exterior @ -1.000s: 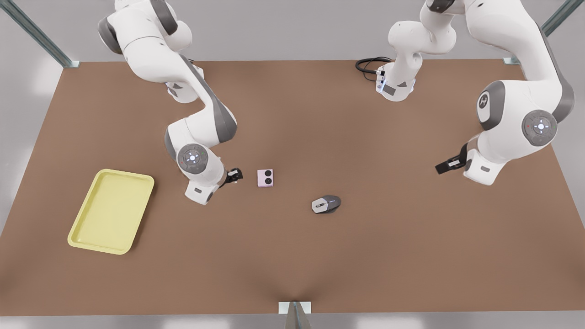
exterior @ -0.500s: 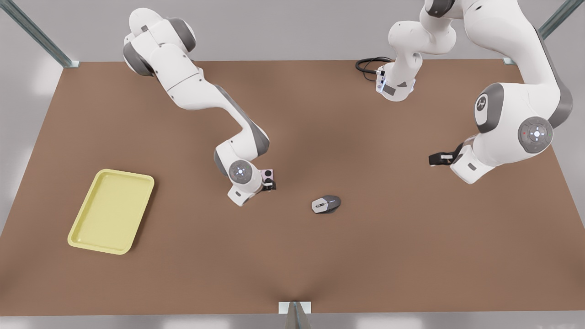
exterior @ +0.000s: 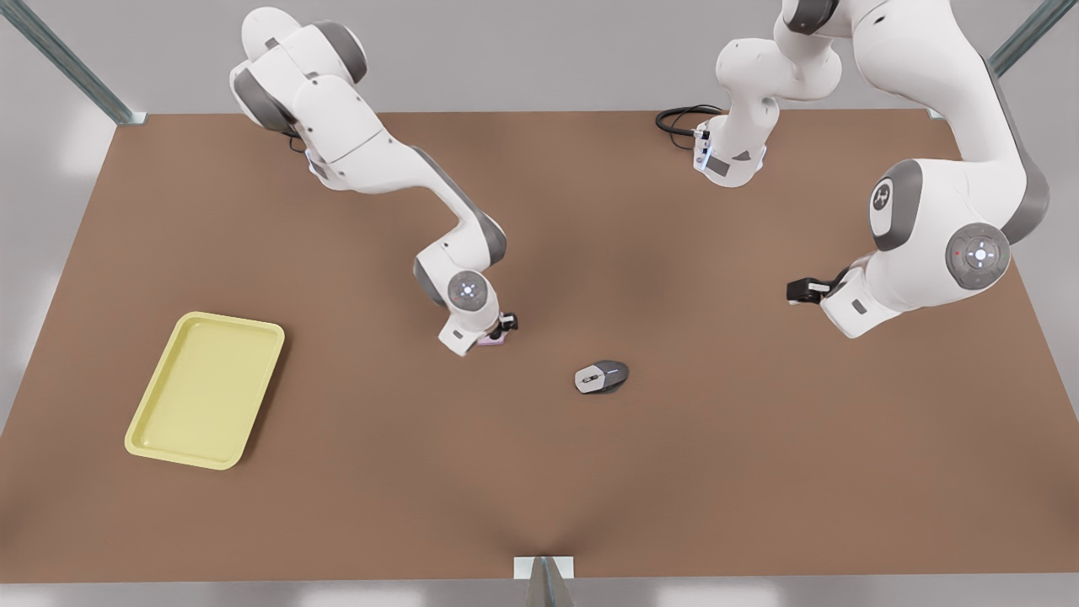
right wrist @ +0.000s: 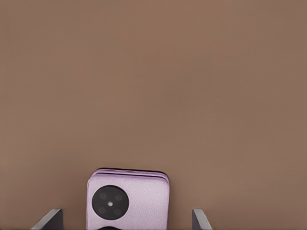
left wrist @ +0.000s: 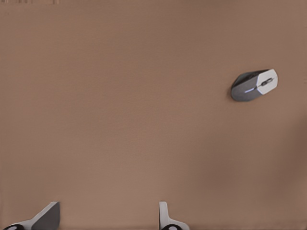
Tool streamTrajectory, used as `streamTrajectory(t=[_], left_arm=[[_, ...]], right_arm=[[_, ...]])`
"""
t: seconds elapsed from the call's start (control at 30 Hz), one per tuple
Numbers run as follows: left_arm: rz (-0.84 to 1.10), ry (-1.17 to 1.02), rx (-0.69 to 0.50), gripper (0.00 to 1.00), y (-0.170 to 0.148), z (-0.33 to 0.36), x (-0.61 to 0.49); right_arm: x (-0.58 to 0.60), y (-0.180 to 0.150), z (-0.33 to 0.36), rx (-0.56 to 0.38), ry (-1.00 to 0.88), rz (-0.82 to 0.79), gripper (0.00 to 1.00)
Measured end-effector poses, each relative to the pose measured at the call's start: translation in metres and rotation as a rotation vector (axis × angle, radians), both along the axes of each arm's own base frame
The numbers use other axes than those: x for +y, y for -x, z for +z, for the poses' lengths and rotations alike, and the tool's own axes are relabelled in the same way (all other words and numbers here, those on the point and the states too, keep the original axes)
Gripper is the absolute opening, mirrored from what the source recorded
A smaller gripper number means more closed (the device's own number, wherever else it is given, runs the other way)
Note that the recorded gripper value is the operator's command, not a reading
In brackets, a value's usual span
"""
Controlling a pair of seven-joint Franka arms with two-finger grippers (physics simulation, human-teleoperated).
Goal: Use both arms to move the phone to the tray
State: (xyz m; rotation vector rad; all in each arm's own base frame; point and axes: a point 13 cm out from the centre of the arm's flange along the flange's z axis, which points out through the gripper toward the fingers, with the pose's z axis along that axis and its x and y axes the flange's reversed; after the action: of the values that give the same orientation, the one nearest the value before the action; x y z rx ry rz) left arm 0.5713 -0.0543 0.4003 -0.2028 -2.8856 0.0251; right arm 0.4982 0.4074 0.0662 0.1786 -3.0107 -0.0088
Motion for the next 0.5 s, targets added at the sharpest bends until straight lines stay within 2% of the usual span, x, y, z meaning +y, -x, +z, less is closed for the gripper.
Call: streamTrajectory(t=[0.17, 0.5], left_arm=[[-0.026, 0.006, 0.001, 1.0, 0.0, -0.001, 0.0], [-0.062, 0.014, 0.005, 1.0, -0.001, -0.004, -0.002]], right_arm=[[-0.007, 0.013, -0.024, -0.005, 0.001, 0.008, 1.0], [0.005, 0.008, -0.028, -0.052, -0.038, 0.014, 1.0]])
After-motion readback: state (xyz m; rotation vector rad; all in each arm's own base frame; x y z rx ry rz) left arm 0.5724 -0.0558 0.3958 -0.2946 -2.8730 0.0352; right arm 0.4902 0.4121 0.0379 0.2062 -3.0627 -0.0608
